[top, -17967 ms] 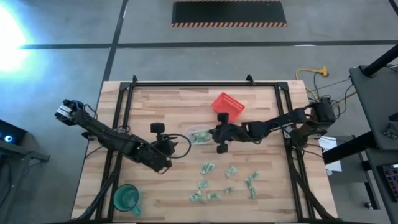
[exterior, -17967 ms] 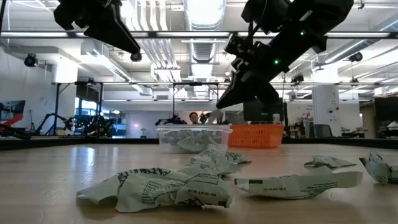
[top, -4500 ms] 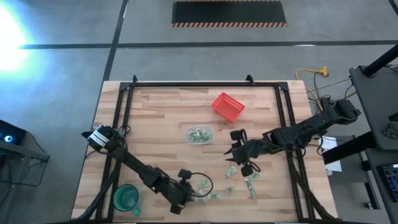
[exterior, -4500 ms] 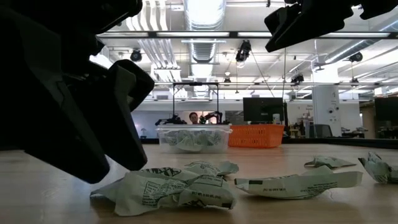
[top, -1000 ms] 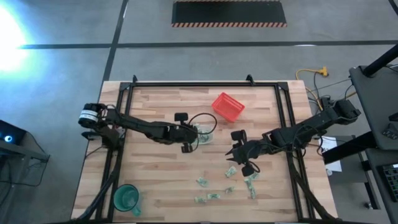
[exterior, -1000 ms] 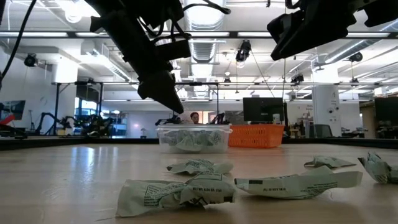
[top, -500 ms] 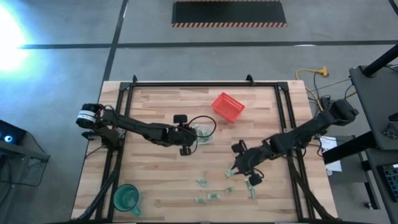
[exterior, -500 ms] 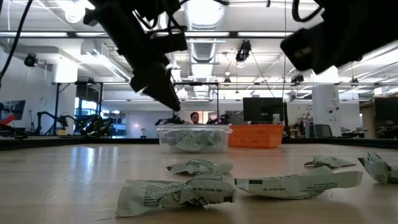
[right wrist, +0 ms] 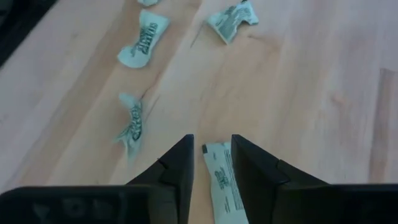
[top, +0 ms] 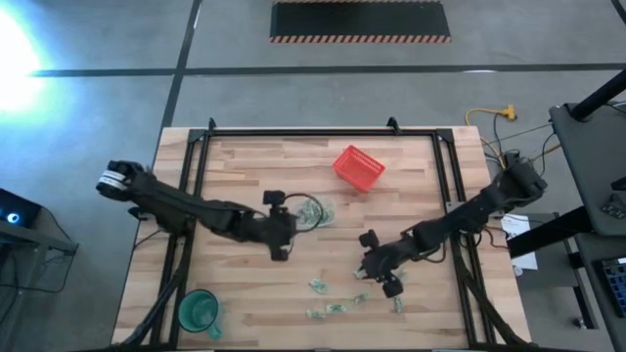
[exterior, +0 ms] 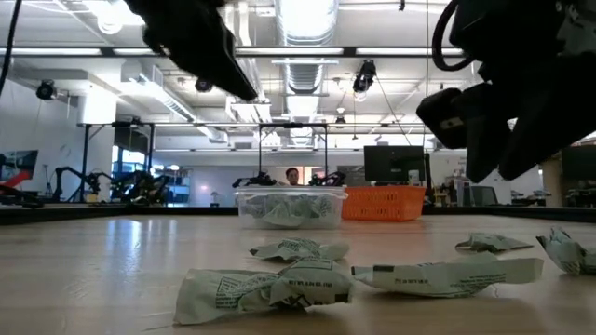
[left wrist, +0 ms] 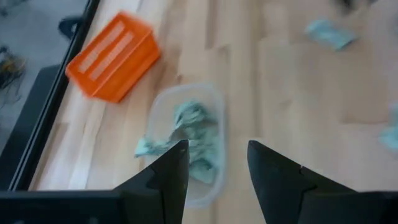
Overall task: Pick and place items into bin
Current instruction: Put the stevia packet into the transparent bin
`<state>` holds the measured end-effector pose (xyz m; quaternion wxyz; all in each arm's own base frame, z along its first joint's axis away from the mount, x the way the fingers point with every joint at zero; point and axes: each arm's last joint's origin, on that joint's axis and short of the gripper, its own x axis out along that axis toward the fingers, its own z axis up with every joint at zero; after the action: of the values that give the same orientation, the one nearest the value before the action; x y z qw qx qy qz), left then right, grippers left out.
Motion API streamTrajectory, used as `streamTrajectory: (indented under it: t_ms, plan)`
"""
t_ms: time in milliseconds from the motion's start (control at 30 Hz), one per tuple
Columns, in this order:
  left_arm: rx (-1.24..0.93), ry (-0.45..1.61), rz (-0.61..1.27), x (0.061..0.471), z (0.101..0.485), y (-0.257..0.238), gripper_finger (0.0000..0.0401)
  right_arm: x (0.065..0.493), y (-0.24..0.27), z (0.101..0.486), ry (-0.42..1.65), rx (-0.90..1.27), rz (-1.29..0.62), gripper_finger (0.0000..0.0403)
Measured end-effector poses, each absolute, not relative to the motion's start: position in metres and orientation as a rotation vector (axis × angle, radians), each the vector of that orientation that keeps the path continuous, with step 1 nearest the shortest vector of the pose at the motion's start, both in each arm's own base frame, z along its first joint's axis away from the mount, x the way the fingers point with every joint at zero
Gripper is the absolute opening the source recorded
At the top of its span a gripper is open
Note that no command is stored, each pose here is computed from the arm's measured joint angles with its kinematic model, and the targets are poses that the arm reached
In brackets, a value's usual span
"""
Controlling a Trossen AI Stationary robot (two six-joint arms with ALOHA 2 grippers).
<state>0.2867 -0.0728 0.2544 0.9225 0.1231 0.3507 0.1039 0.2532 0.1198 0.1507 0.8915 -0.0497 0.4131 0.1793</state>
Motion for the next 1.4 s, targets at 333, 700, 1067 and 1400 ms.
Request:
streamTrajectory:
  t_ms: [333,700,1067,1400]
  plan:
    - [0.273,0.571,0.064,0.251,0.283,-0.125,0.0148,0.255,0.117,0.135,0.942,-0.057,0.321,0.0166]
    - [0.315,0.54,0.089,0.242,0.284,-0.137,0.0148,0.256,0.115,0.119,1.02,-0.053,0.284,0.0201]
    - [0.316,0.54,0.091,0.242,0.284,-0.137,0.0148,0.256,0.111,0.118,1.038,-0.062,0.256,0.0168]
    - [0.316,0.54,0.091,0.242,0.284,-0.137,0.0148,0.255,0.11,0.12,1.032,-0.088,0.264,0.009]
